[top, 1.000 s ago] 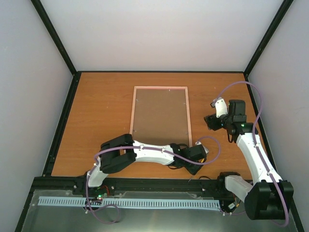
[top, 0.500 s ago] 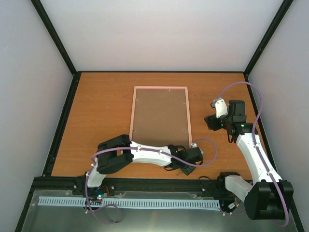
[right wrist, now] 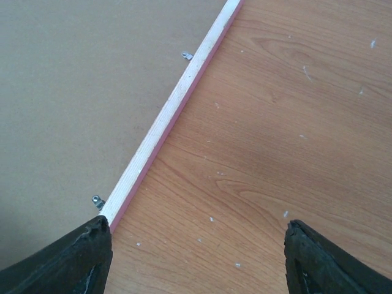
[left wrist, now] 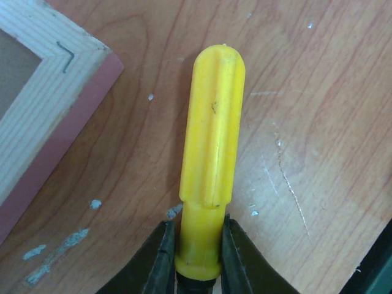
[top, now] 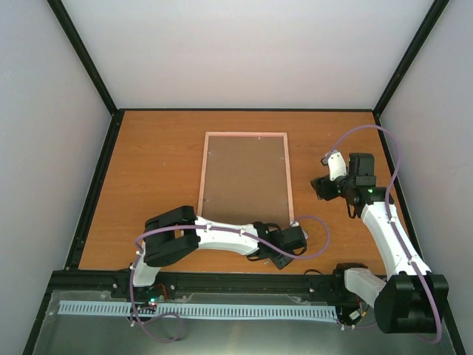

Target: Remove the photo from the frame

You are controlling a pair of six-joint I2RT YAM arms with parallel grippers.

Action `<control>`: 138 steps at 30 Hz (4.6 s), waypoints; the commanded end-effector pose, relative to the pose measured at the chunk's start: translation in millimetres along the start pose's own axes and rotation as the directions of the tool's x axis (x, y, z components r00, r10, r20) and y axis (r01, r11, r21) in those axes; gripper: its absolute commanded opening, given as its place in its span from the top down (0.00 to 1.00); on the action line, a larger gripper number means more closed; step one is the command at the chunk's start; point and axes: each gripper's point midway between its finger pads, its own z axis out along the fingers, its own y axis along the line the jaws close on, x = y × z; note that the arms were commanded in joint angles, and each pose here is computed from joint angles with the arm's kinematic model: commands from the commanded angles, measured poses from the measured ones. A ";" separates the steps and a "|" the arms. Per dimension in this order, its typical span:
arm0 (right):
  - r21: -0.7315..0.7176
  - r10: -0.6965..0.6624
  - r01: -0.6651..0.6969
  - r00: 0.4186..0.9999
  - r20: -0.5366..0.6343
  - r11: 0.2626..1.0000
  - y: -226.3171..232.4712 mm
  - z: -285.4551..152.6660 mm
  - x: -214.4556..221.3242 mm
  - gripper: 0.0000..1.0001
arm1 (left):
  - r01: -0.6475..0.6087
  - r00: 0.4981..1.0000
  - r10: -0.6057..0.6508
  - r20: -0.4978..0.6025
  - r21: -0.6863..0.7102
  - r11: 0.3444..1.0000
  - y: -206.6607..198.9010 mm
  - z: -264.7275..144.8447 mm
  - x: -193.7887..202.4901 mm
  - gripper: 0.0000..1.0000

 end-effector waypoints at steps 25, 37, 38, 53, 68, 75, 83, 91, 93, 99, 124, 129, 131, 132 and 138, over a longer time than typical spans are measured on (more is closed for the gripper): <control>-0.753 0.050 -0.114 0.993 -0.108 0.648 118.8 -68.3 -58.0 0.38 | -0.067 0.774 0.141 0.618 -0.141 0.988 102.1 -174.4 -112.9 0.99; -0.813 -0.002 -0.159 0.981 -0.193 0.560 141.7 -60.6 -33.0 0.52 | -0.085 0.756 0.142 0.639 -0.119 0.989 96.3 -176.3 -120.1 0.99; -0.815 -0.006 -0.156 0.981 -0.192 0.557 142.8 -60.9 -32.7 0.54 | -0.086 0.756 0.141 0.639 -0.118 0.989 95.8 -175.9 -120.2 0.99; -0.833 -0.019 -0.148 0.982 -0.187 0.534 150.7 -58.5 -28.7 0.83 | -0.095 0.753 0.145 0.641 -0.113 0.989 93.1 -175.9 -125.8 0.99; -0.637 0.010 -0.094 0.991 -0.134 0.765 108.3 -38.0 -40.7 0.97 | 0.607 0.758 -0.526 0.387 -0.120 0.786 231.6 -133.6 -40.4 0.41; -0.595 0.009 -0.089 0.991 -0.136 0.799 102.3 -34.1 -34.9 0.97 | 0.846 0.531 -0.785 0.319 -0.154 0.510 304.5 -128.7 56.8 0.44; -0.555 -0.015 -0.064 0.991 -0.136 0.829 95.5 -28.1 -28.8 0.97 | 0.864 0.502 -0.836 0.223 -0.183 0.469 303.8 -107.3 103.0 0.46; -0.558 -0.013 -0.063 0.991 -0.131 0.828 95.2 -26.9 -30.8 0.97 | 0.866 0.492 -0.851 0.187 -0.209 0.455 299.3 -93.4 121.7 0.55; -0.558 -0.012 -0.065 0.991 -0.134 0.827 94.8 -25.9 -31.3 0.97 | 0.863 0.496 -0.850 0.178 -0.212 0.459 299.2 -89.2 123.3 0.58; -0.554 -0.020 -0.056 0.991 -0.130 0.831 94.0 -24.8 -31.5 0.97 | 0.849 0.524 -0.836 0.162 -0.177 0.498 297.3 -76.9 117.1 0.73; -0.596 -0.267 0.132 0.953 -0.145 0.792 163.1 16.1 -27.6 0.97 | 0.682 0.712 -0.691 0.125 0.114 0.723 210.2 -41.4 41.7 0.99; -0.640 -0.275 0.114 0.948 -0.158 0.760 183.3 34.7 -36.7 0.97 | 0.686 0.709 -0.693 0.129 0.103 0.720 211.7 -40.9 45.1 0.99; -0.652 -0.286 0.115 0.945 -0.162 0.749 192.6 40.8 -39.9 0.97 | 0.691 0.702 -0.700 0.133 0.113 0.714 211.0 -41.9 44.7 0.99; -0.656 -0.292 0.115 0.942 -0.167 0.746 196.6 44.5 -39.9 0.97 | 0.693 0.698 -0.703 0.134 0.117 0.711 210.6 -42.1 45.5 0.99; -0.664 -0.311 0.096 0.926 -0.213 0.742 214.0 64.1 -36.0 0.97 | 0.706 0.683 -0.716 0.145 0.120 0.698 211.3 -44.5 48.9 0.99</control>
